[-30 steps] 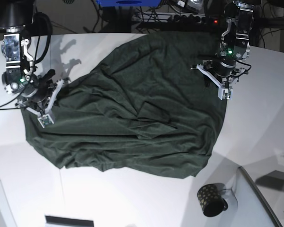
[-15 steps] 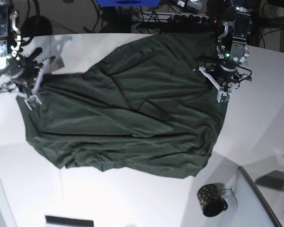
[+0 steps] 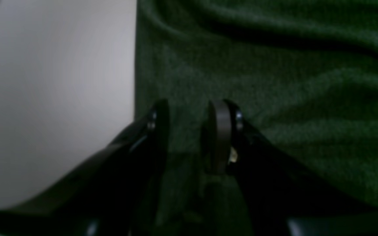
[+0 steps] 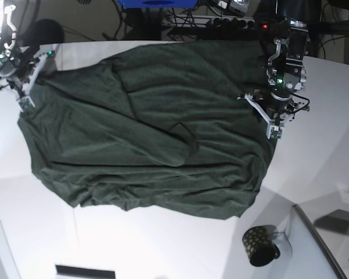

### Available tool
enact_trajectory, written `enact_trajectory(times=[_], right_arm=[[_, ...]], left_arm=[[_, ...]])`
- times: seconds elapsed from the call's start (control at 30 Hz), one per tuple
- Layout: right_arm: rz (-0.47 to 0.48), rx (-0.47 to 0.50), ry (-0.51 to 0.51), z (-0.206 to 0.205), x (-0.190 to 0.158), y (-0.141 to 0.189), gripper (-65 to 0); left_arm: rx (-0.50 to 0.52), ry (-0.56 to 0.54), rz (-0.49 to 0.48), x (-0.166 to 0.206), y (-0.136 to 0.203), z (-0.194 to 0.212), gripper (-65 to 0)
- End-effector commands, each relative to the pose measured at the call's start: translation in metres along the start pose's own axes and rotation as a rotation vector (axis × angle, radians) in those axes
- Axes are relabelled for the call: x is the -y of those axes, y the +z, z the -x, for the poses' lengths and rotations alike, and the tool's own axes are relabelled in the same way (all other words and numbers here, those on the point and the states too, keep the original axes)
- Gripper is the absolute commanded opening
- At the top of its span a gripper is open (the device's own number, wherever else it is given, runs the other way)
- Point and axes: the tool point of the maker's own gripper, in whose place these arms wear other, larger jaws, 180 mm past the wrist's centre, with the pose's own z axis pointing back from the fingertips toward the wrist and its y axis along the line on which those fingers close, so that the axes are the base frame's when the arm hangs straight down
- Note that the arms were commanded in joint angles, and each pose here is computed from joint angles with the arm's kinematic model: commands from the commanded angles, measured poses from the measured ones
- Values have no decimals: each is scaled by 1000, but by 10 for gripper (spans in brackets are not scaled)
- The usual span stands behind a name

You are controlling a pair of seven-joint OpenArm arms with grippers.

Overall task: Layout the t-shirt on the table in an organized manner, then fold the t-shirt properly
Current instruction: 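Grasp the shirt's corners with both grippers and drag them apart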

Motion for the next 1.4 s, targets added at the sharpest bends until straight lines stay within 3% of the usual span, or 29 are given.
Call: enact_trajectory(times=[0.0, 0.37, 0.57, 0.67, 0.87, 0.93, 1.0, 1.07, 1.37], right_arm=[[34, 5, 18, -2, 16, 4, -650], [52, -19, 25, 5, 26, 4, -639], [87, -29, 14, 10, 35, 17, -405], [132, -10, -17, 2, 47, 32, -348], [168, 105, -54, -40, 70, 31, -362], [157, 150, -93, -59, 79, 16, -443], [127, 150, -125, -70, 81, -2, -572], [102, 130, -151, -77, 84, -17, -650], [49, 125, -212, -83, 83, -45, -648]], left_arm=[[39, -5, -19, -8, 0, -13, -453], [44, 3, -27, -12, 0, -15, -453], [106, 4, -24, -12, 10, -37, -453], [119, 11, -31, -15, 19, -36, -453], [96, 45, -21, -5, 28, -18, -454], [69, 65, 0, 9, 27, -6, -497], [48, 74, 1, 11, 27, 5, -619], [34, 74, 2, 11, 29, 11, -650], [-27, 44, -19, -1, 18, 31, -650]])
